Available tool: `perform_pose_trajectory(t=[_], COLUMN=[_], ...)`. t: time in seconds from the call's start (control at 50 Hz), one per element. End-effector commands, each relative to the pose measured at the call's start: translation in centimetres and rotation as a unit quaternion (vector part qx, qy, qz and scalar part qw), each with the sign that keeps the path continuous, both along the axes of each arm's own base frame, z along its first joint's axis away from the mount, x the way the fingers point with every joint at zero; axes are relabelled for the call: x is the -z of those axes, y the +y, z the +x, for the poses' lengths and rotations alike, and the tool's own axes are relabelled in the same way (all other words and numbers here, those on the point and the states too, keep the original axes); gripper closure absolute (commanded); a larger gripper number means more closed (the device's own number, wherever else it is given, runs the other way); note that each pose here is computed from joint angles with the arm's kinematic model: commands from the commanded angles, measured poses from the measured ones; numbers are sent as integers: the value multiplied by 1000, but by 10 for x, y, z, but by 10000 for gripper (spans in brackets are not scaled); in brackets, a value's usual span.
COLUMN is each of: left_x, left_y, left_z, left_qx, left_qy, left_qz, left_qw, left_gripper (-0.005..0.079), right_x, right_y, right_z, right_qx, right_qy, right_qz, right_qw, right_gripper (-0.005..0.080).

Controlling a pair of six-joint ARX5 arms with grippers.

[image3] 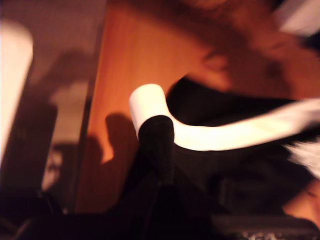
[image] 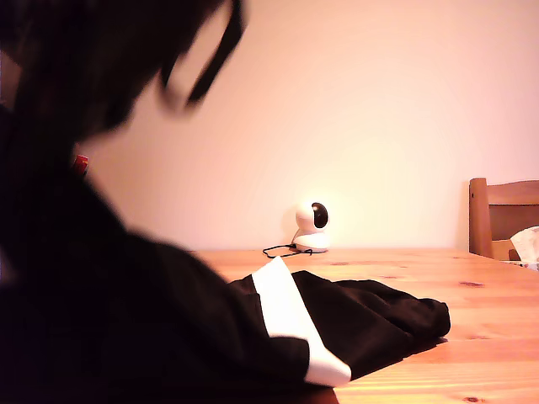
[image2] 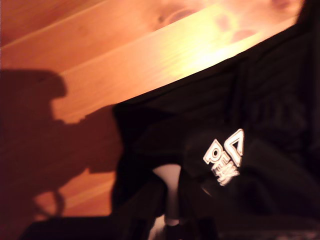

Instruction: Fold the shorts in front of you. After folding it, place it to the right side.

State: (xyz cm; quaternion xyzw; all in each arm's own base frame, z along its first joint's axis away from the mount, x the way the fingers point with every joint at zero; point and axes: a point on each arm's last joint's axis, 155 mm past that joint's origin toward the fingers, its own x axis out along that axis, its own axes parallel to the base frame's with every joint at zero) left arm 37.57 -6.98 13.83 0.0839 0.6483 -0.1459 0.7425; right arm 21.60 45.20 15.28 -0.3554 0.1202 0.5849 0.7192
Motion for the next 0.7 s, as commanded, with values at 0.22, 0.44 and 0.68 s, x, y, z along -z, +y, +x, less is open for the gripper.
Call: perform_pose_trajectory(t=[0.22, 0.44, 0.68], left_x=[9, 9, 8], left_y=[4, 11, 30], left_z=[-9, -9, -7], left_qx=[-13, -22, -36], left_qy=[29, 24, 16], left_qz=[16, 54, 103], left_qw=[999, 998, 994], left_gripper=[763, 763, 763], right_x=[-5, -3, -6], right_y=[-21, -35, -44], right_z=[30, 51, 64], right_qx=[66, 108, 140], right_qy=[41, 68, 130], right_qz=[14, 22, 55], right_qw=[997, 992, 980], right_gripper=[765, 765, 765])
